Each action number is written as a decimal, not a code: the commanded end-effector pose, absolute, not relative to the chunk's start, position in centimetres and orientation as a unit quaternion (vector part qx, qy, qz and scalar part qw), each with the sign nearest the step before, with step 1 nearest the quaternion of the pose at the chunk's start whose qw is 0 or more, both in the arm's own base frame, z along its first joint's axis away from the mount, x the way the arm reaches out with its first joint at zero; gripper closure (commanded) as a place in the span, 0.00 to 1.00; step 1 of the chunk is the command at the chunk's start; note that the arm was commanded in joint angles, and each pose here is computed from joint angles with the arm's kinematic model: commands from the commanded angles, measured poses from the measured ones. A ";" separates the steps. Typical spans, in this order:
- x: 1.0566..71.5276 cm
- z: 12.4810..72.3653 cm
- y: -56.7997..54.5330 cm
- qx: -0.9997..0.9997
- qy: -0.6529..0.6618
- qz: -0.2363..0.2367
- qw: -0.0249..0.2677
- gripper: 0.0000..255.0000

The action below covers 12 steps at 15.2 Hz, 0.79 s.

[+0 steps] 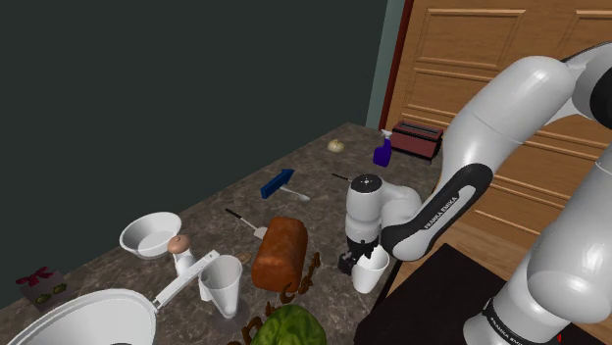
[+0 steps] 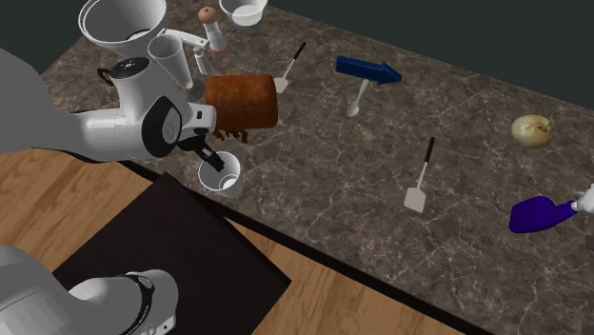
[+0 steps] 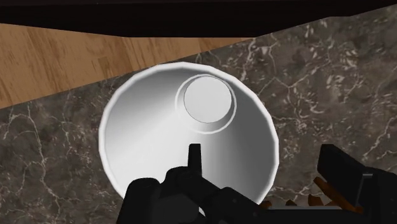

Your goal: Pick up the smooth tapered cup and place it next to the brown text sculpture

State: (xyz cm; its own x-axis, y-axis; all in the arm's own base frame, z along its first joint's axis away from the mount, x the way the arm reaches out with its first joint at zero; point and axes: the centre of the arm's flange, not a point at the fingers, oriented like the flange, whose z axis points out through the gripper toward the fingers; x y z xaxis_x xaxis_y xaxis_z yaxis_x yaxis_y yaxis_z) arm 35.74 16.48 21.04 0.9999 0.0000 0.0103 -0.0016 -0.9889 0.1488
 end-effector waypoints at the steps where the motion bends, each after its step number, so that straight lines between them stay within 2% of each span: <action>1: 35.7 21.0 16.5 0.997 0.000 0.005 0.075 0.00; 5: 35.7 26.0 17.2 0.997 0.000 0.005 0.075 0.00; 12: 35.7 26.0 17.2 0.997 0.000 0.005 0.075 0.00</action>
State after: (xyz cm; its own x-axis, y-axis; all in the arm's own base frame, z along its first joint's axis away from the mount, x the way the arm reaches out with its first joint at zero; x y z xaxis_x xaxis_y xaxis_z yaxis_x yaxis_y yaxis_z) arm 35.69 17.23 25.97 0.9999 0.0000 0.0104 -0.0016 -0.9889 0.1488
